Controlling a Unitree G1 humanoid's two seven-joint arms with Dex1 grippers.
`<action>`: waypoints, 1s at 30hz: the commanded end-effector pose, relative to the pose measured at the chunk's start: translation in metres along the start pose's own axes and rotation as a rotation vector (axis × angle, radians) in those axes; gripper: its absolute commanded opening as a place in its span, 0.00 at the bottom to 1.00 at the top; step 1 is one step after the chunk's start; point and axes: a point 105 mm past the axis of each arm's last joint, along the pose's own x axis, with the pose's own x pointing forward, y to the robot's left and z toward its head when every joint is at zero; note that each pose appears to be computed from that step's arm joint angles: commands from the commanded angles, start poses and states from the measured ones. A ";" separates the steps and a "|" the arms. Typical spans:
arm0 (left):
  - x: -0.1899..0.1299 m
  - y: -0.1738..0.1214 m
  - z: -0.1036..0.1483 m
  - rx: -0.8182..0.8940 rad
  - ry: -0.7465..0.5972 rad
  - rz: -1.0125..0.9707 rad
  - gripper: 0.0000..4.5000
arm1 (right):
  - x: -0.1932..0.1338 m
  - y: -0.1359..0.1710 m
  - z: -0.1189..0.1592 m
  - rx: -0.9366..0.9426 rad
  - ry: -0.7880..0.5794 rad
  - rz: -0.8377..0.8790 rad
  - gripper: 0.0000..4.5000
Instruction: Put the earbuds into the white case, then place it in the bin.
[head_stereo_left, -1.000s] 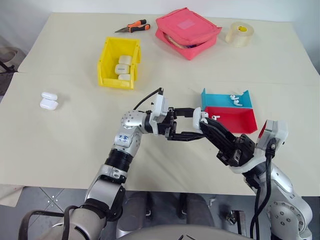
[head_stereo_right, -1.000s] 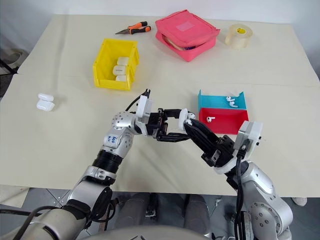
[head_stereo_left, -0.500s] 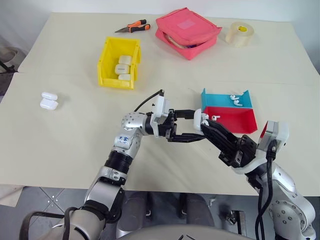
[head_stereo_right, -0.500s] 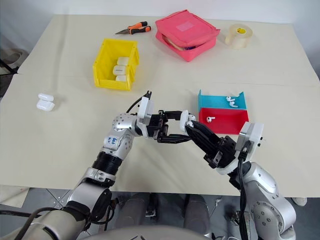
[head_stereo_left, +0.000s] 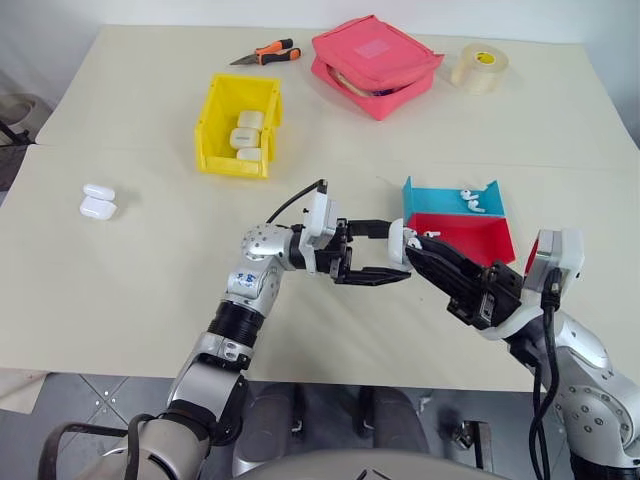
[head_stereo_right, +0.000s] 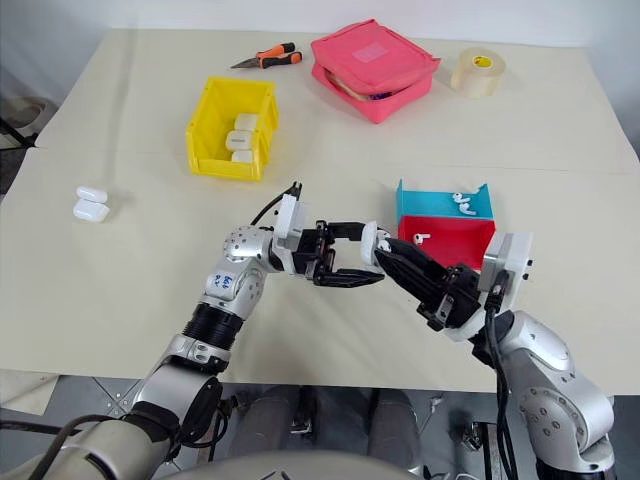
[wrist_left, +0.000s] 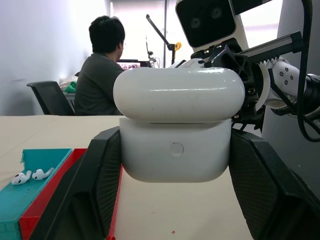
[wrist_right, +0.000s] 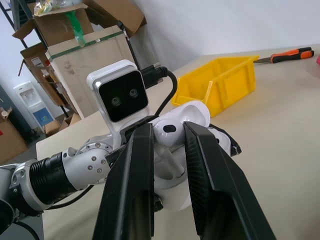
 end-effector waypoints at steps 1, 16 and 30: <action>-0.004 0.004 0.033 0.133 -0.096 0.014 0.62 | -0.017 -0.020 -0.014 0.014 0.073 -0.134 0.11; 0.002 -0.002 0.032 0.133 -0.116 -0.011 0.62 | 0.003 -0.008 -0.028 0.066 0.049 -0.119 0.11; 0.004 0.008 0.034 0.153 -0.125 0.028 0.62 | 0.009 -0.004 -0.035 0.121 0.026 -0.139 0.11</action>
